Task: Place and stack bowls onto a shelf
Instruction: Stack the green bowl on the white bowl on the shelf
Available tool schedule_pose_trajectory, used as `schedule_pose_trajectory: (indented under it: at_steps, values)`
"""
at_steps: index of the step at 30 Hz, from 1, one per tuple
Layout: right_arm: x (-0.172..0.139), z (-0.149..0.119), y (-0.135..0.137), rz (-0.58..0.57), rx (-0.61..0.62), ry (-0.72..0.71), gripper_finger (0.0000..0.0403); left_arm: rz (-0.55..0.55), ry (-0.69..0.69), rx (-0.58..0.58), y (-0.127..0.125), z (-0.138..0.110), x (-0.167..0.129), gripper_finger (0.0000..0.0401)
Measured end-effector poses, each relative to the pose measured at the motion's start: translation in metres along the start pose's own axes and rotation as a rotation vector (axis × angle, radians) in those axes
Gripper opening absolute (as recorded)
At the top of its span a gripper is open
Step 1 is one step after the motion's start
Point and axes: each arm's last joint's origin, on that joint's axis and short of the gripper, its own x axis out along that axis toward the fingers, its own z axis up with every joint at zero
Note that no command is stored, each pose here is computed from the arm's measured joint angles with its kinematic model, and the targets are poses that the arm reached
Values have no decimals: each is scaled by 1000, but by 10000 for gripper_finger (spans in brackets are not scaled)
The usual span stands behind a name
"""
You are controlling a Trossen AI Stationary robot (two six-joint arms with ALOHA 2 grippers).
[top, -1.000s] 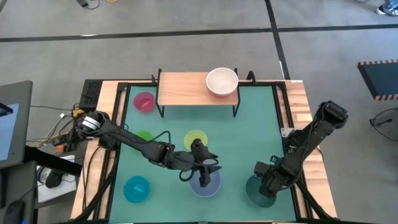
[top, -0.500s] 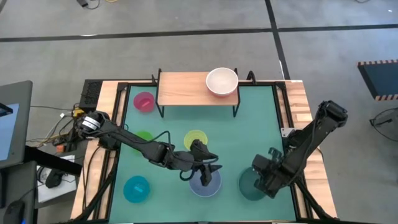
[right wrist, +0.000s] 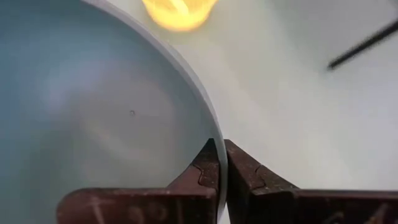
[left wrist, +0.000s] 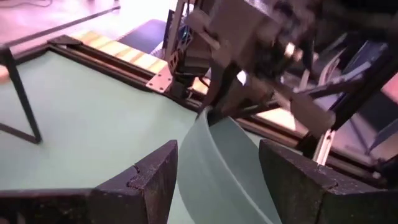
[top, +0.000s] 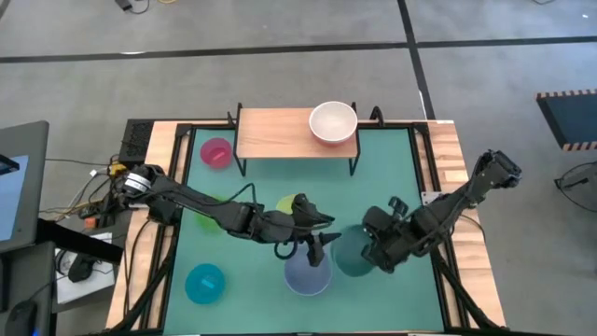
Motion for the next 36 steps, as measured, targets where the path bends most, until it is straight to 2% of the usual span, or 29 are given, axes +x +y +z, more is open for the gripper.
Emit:
schedule_pose_trajectory:
  at_steps: [5, 9, 16, 20, 24, 28, 36]
  values:
    - [-11, 23, -5, 12, -46, -54, 30, 66, 82, 68, 9, 11, 1, 207]
    - [-17, 39, -10, 22, -62, -74, 33, 106, 134, 92, 15, 18, -1, 187]
    - [-25, 61, -20, 62, -20, -69, 34, 135, 142, 90, 26, 22, 3, 100]
    - [-29, 67, -24, 66, -2, -65, 34, 160, 149, 90, 32, 22, 6, 46]
    - [-35, 70, -27, 68, -23, -70, 34, 179, 181, 87, 40, 22, 8, 9]
    - [-39, 72, -28, 77, -51, -82, 35, 186, 201, 43, 46, 22, 9, 3]
    - [-42, 73, -29, 72, -89, -87, 36, 172, 197, 30, 50, 24, 12, 1]
